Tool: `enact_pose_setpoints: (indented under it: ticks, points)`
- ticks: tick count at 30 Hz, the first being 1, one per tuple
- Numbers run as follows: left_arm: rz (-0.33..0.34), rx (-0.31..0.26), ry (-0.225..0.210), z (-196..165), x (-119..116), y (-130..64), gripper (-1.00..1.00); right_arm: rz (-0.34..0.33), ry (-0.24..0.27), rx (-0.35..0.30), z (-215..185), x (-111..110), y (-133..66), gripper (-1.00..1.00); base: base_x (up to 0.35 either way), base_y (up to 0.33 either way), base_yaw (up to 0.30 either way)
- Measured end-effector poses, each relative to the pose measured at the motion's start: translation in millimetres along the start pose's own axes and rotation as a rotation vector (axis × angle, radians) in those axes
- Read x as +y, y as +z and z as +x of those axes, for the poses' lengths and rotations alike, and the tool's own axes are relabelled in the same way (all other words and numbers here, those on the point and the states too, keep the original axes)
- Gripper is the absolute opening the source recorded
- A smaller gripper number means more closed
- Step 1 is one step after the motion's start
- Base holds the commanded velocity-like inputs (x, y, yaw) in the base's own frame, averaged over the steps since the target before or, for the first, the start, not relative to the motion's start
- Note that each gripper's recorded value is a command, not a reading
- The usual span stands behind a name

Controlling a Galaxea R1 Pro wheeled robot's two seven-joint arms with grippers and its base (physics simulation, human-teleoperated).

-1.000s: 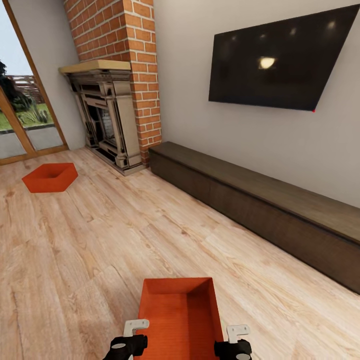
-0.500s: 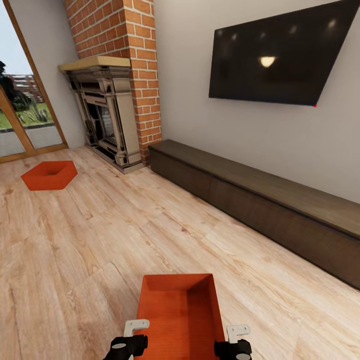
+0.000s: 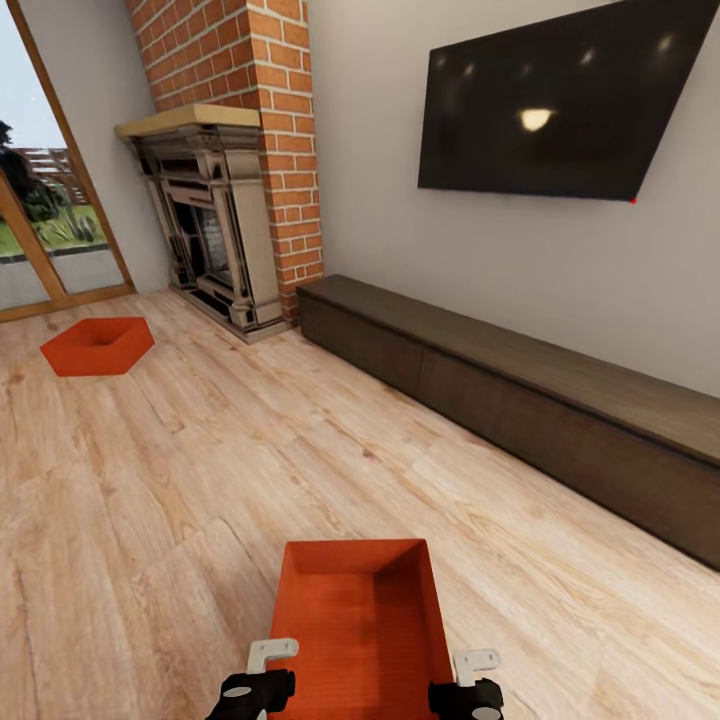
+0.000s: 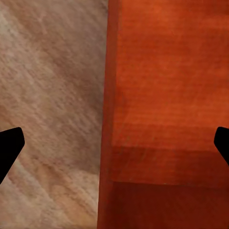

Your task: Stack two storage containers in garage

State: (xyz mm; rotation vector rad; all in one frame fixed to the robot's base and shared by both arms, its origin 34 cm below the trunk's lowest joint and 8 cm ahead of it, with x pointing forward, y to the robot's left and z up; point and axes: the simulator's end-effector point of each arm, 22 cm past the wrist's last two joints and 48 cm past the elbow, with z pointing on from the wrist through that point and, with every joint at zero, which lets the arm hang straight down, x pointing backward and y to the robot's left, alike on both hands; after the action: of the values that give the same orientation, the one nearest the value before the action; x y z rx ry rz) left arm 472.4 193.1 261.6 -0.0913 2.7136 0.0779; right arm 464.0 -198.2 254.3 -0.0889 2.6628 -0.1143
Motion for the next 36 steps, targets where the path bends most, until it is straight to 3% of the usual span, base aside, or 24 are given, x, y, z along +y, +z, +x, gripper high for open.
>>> enact_pose_setpoints:
  ticks: [28,36]
  points:
    - [-0.003,-0.001,0.000,40.0,-0.8,50.3,1.00,0.000,-0.003,-0.002,42.0,6.8,48.1,1.00,0.000,0.000,0.000]
    - [-0.004,-0.001,0.000,40.0,-0.7,50.3,1.00,0.000,-0.003,-0.002,42.0,6.8,48.1,1.00,0.000,0.000,0.000]
